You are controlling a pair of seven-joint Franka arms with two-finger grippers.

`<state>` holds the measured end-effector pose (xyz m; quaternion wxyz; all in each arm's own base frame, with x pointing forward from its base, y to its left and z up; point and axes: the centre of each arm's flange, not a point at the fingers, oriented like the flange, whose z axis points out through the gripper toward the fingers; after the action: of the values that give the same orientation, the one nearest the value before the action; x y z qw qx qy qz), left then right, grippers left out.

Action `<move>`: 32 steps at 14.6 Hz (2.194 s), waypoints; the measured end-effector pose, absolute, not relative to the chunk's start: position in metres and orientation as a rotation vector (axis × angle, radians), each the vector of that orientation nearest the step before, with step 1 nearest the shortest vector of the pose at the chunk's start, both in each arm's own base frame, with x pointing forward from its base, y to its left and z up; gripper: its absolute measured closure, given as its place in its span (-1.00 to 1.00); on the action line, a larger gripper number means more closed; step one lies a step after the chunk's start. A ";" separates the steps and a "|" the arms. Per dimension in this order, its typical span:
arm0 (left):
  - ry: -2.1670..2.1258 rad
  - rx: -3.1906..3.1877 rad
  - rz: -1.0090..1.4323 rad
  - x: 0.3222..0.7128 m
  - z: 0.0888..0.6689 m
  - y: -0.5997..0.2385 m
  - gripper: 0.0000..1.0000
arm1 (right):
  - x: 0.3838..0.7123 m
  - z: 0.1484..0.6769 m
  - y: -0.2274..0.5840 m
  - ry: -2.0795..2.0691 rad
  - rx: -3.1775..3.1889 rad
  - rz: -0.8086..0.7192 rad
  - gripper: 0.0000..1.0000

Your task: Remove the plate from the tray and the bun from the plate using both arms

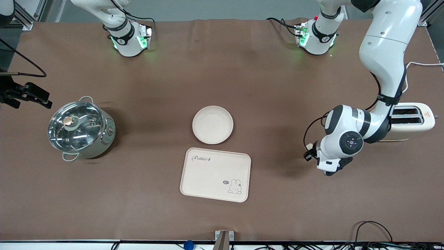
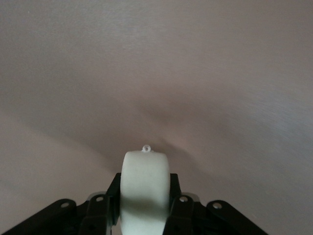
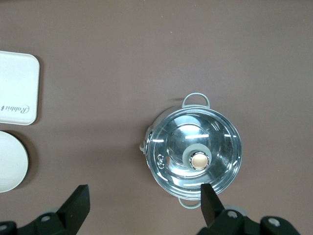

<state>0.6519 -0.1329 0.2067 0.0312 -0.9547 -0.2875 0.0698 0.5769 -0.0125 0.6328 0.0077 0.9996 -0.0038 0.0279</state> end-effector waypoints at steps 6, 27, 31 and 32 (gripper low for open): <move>-0.946 -2.932 0.213 0.657 0.201 -0.109 -0.06 | 0.556 0.657 -0.007 0.003 3.127 0.066 -1.00; -0.046 -3.046 -0.145 0.604 0.579 -0.058 -1.00 | 0.547 0.655 -0.038 -0.086 3.133 0.007 -1.00; 0.079 -3.048 -0.097 0.567 0.620 -0.068 -1.00 | 0.543 0.656 -0.043 -0.099 3.135 -0.027 -1.00; 0.106 -3.058 -0.096 0.560 0.627 -0.068 -1.00 | 0.542 0.655 -0.047 -0.111 3.135 -0.028 -1.00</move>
<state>0.5604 -0.0675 0.6275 0.0404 -0.9981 0.0346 -0.0314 0.5422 -0.0466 0.6554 0.0025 0.9993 -0.0354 -0.0088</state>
